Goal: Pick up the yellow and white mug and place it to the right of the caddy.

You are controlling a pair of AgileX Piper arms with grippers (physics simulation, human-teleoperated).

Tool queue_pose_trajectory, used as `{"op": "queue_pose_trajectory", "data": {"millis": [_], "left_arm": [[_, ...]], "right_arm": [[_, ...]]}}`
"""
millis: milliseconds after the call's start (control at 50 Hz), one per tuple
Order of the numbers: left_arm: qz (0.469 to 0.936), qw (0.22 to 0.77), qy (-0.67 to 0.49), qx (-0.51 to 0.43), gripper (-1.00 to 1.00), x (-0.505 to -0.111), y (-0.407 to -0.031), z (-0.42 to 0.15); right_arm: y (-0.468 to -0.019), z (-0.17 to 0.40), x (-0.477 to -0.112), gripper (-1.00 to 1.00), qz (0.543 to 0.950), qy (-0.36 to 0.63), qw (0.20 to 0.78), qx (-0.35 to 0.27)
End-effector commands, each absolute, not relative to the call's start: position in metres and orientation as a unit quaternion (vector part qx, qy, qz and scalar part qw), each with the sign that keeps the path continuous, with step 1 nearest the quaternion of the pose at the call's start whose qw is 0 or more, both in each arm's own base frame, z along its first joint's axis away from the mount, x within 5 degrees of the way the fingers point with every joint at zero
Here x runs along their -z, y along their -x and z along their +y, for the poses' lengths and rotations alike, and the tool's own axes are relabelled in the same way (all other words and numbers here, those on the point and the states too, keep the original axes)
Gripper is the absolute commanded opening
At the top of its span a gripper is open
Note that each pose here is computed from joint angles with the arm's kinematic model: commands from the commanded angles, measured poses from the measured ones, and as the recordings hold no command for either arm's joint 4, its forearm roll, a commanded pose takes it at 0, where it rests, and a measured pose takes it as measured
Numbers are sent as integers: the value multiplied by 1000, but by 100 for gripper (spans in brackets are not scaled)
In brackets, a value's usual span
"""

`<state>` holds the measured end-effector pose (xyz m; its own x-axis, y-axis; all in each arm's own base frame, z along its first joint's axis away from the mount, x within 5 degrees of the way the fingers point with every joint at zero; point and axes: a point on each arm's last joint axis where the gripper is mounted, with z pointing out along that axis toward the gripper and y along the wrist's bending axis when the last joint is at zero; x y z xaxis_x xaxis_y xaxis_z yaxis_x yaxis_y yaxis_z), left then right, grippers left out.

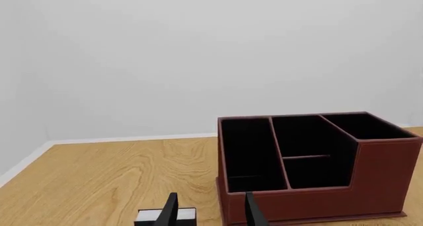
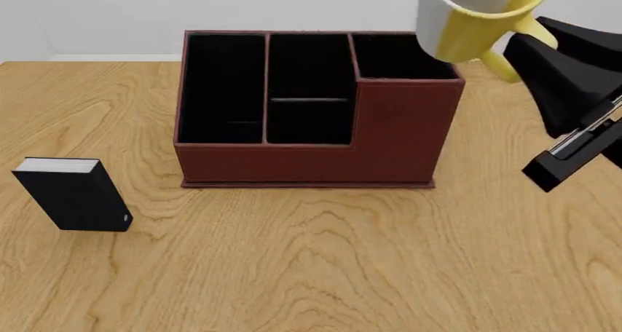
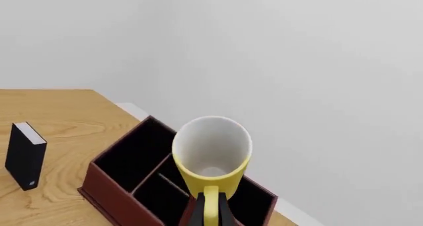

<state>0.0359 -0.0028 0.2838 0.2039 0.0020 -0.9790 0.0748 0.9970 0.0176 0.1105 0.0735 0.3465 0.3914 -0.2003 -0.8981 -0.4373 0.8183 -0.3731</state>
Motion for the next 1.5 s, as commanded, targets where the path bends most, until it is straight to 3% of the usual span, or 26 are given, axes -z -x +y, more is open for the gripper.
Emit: {"op": "queue_pose_trajectory", "data": {"millis": [20,1100,1500], "left_arm": [[631,775,-31,22,100,-284,-36,-3],[630,775,-41,21,100,-285,-35,-3],[631,774,-44,18,100,-285,-35,-3]], "right_arm": [[-102,56,-356,-100,551,255,793,-51],[-86,20,-358,-100,577,153,802,24],[-98,17,-348,-100,590,127,797,30]]}}
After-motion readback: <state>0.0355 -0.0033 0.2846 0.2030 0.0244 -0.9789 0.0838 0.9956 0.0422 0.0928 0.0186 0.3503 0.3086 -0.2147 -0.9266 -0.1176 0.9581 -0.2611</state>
